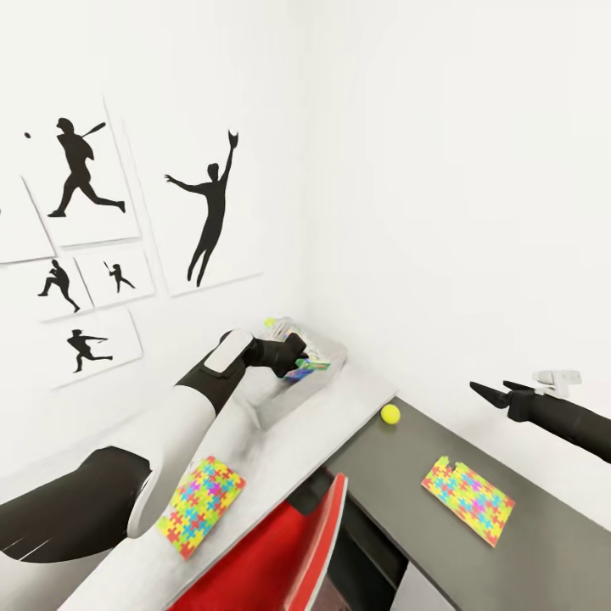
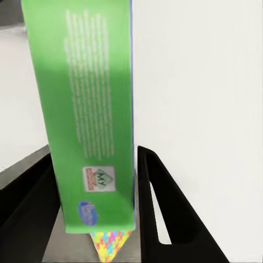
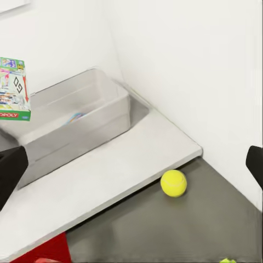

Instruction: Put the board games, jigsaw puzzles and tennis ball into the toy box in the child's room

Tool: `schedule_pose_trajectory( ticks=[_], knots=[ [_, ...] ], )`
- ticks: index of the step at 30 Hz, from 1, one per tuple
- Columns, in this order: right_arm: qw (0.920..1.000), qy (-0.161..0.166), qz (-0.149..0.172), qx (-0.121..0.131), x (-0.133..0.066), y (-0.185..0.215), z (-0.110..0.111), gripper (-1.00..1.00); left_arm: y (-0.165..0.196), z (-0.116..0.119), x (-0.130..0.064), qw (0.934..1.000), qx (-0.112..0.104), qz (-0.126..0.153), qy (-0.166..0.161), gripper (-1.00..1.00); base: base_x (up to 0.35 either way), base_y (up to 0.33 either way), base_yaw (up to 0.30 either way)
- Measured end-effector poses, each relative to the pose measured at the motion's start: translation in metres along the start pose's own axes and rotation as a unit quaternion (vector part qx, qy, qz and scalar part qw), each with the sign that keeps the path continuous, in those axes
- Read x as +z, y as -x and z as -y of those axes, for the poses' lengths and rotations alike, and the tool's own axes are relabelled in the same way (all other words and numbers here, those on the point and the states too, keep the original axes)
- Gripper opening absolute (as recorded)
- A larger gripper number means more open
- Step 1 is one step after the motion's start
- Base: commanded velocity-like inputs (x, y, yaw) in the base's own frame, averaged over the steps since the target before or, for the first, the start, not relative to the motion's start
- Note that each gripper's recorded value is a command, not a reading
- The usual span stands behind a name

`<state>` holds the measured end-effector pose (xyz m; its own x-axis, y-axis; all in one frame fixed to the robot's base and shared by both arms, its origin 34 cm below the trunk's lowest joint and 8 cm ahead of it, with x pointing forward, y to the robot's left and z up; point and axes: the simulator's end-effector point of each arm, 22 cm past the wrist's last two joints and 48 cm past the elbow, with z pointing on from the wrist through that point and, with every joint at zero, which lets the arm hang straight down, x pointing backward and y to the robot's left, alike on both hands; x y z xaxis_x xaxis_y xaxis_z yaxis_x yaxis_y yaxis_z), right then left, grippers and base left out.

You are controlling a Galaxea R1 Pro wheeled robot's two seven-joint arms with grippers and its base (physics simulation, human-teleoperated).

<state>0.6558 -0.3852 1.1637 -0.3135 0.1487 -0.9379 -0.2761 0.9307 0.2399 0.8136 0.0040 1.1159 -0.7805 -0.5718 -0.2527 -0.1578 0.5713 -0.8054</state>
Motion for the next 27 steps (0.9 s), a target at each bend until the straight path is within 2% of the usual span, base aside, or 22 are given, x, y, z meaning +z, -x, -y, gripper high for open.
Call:
schedule_pose_trajectory(
  ticks=[15, 18, 26, 27],
  knots=[
    [1.0, 0.0, 0.0, 0.0, 0.0, 0.0, 0.0, 1.0, 0.005, -0.002, -0.003, 1.0, -0.001, 0.003, -0.001, -1.0, -0.039, -0.019, -0.293],
    [1.0, 0.001, 0.001, 0.0, -0.001, 0.001, -0.001, 1.0, 0.016, 0.01, -0.012, 0.9997, 0.005, 0.013, -0.017, -1.0, -0.001, -0.001, -0.293],
    [1.0, 0.001, 0.0, 0.0, -0.001, -0.001, -0.001, 1.0, 0.032, 0.004, -0.03, 0.9987, 0.014, 0.036, -0.034, -1.0, 0.0, 0.0, -0.273],
    [1.0, 0.001, -0.001, 0.0, 0.0, -0.001, -0.001, 1.0, 0.047, 0.014, -0.046, 0.9968, 0.029, 0.056, -0.049, -1.0, 0.0, 0.0, -0.086]
  ],
)
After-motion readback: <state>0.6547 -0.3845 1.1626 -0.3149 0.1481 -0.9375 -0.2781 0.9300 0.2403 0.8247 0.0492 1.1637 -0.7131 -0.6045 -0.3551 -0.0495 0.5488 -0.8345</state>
